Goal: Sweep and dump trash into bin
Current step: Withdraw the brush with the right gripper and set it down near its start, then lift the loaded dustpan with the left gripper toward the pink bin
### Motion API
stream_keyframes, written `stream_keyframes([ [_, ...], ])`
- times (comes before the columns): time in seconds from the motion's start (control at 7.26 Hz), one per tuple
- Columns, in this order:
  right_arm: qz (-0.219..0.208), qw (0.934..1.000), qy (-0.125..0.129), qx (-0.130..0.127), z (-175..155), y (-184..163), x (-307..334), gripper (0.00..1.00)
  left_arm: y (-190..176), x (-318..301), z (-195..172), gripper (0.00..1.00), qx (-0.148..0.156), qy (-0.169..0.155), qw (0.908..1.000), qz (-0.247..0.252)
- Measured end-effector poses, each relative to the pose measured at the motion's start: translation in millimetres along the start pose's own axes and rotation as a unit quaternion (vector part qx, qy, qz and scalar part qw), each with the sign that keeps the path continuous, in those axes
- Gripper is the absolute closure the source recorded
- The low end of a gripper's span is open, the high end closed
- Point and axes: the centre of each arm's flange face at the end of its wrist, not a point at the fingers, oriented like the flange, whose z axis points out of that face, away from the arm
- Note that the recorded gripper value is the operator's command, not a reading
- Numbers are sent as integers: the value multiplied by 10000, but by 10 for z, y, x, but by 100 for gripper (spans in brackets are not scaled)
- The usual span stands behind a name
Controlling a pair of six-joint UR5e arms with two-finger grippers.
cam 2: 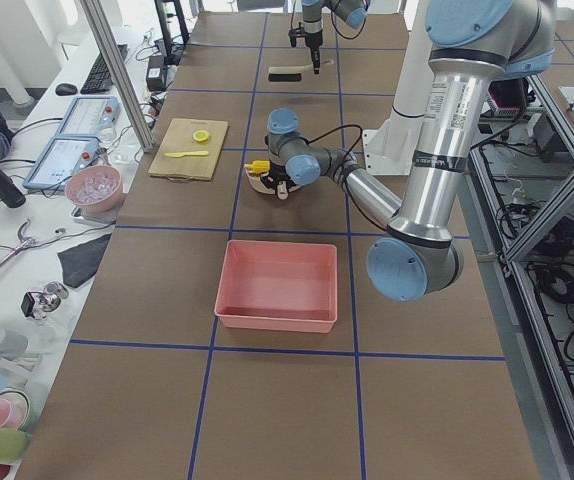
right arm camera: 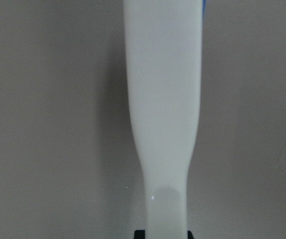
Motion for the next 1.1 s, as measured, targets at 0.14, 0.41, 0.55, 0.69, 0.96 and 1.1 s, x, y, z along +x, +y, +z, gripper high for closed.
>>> stream_keyframes([
  [0.14, 89, 9999, -125, -51, 147, 74, 240, 100, 10, -2, 26, 91, -15, 13, 10000, -7],
  [0.41, 226, 9996, -115, -141, 321, 210, 617, 100, 17, -1, 51, 100, -28, 27, 10000, -15],
  [0.55, 245, 9995, -113, -141, 409, 284, 812, 100, 20, -1, 56, 100, -28, 38, 10000, -18],
  [0.69, 251, 9995, -120, -126, 491, 347, 983, 100, 17, 5, 55, 100, -13, 63, 10000, -19],
  [0.96, 258, 9995, -140, -103, 553, 385, 1094, 100, -1, 17, 44, 100, 83, 90, 9999, -31],
  [1.1, 259, 9995, -139, -108, 566, 390, 1107, 100, -7, 17, 44, 100, 160, 78, 9998, -10],
])
